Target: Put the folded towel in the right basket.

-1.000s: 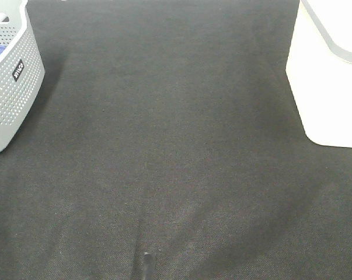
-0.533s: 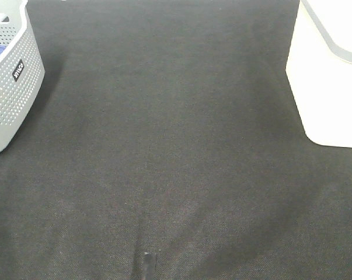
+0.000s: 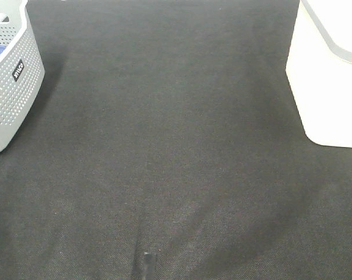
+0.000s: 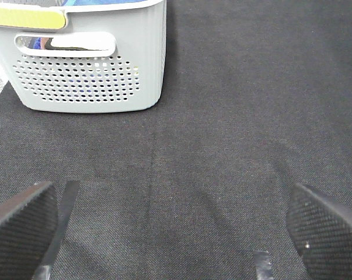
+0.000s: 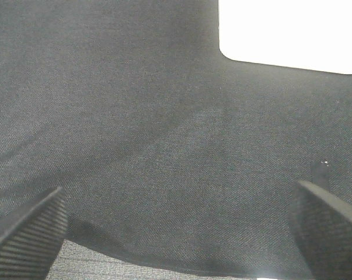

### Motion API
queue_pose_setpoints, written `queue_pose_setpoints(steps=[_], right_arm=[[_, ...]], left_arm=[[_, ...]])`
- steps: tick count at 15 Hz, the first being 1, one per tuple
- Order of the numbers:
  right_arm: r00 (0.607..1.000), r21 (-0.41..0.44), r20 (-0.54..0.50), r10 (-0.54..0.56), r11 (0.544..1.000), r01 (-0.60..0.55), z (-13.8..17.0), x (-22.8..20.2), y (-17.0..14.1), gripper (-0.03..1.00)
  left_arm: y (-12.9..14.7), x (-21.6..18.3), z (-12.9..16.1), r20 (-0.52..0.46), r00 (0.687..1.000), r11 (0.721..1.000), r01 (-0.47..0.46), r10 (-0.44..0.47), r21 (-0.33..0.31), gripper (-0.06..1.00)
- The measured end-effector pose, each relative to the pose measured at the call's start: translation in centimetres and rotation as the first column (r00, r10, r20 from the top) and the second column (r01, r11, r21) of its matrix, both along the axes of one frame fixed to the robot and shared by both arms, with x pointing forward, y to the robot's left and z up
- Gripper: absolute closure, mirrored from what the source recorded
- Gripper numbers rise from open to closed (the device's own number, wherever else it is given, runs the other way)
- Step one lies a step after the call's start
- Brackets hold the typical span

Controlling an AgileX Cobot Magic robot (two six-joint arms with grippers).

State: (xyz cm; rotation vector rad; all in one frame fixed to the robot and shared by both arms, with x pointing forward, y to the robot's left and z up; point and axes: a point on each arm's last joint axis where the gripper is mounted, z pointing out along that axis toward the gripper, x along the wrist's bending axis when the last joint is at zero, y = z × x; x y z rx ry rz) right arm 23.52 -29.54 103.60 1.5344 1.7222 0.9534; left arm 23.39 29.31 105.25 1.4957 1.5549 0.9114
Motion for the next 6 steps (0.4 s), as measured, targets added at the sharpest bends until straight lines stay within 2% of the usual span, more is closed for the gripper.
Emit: queue_pose_setpoints(steps=[6], right_arm=[[1.000, 0.000, 0.000, 0.001, 1.000, -0.001, 0.00, 0.00, 0.01, -0.01]], left_arm=[[0.00, 0.00, 0.00, 0.000, 1.000, 1.000, 0.000, 0.000, 0.000, -0.05]])
